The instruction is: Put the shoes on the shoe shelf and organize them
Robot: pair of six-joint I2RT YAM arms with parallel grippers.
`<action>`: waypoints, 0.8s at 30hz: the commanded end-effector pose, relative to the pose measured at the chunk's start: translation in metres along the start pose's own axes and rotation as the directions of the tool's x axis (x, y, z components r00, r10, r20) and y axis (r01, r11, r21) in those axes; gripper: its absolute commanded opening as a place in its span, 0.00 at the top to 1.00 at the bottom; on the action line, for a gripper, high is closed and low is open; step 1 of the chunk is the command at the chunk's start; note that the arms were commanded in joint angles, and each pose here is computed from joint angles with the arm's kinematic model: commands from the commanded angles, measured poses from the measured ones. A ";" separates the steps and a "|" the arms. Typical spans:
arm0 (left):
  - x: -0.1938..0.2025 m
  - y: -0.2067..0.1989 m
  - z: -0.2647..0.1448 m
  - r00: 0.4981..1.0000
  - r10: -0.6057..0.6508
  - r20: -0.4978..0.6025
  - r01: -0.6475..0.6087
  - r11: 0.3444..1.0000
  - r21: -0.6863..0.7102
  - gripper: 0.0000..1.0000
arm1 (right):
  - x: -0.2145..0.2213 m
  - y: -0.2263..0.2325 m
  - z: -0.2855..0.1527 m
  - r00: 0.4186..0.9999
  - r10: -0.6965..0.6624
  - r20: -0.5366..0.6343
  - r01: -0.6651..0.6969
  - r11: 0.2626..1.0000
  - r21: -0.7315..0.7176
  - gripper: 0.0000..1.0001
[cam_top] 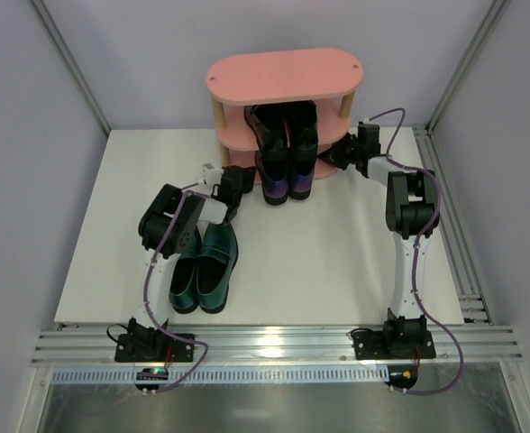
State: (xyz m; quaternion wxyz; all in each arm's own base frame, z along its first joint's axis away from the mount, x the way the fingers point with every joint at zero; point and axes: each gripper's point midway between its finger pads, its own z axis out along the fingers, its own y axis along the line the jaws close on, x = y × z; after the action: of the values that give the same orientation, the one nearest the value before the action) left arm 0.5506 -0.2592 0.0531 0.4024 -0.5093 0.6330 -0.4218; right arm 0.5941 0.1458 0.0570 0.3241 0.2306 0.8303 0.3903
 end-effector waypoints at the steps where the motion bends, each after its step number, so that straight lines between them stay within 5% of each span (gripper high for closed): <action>1: 0.048 -0.005 -0.023 0.977 0.071 -0.200 -0.072 0.997 0.005 1.00 | 0.013 0.045 -0.008 0.999 -0.029 -0.033 0.026 0.994 -0.109 0.96; 9: -0.014 -0.031 -0.005 0.979 0.121 -0.167 -0.115 0.992 0.046 0.94 | -0.016 0.044 -0.036 0.994 0.041 0.102 -0.030 0.994 -0.105 0.96; 16: -0.051 -0.034 -0.008 0.978 0.149 -0.143 -0.143 0.988 0.056 0.48 | -0.028 0.030 -0.062 0.978 0.090 0.187 -0.073 0.993 -0.095 0.96; 19: -0.044 -0.032 -0.022 0.966 0.161 -0.202 -0.148 0.986 0.078 0.39 | -0.028 0.027 -0.072 0.973 0.092 0.214 -0.072 0.993 -0.097 0.95; 24: -0.022 -0.031 -0.053 0.912 0.232 -0.339 -0.190 0.970 0.153 0.32 | -0.025 -0.001 -0.107 0.970 0.096 0.224 -0.082 0.994 -0.070 0.58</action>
State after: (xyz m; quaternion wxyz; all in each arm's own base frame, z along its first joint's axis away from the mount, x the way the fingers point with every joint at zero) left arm 0.5363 -0.2139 0.0818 0.3677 -0.4010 0.7027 -0.4584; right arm 0.5400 0.0889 0.0813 0.3598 0.3191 0.7848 0.3910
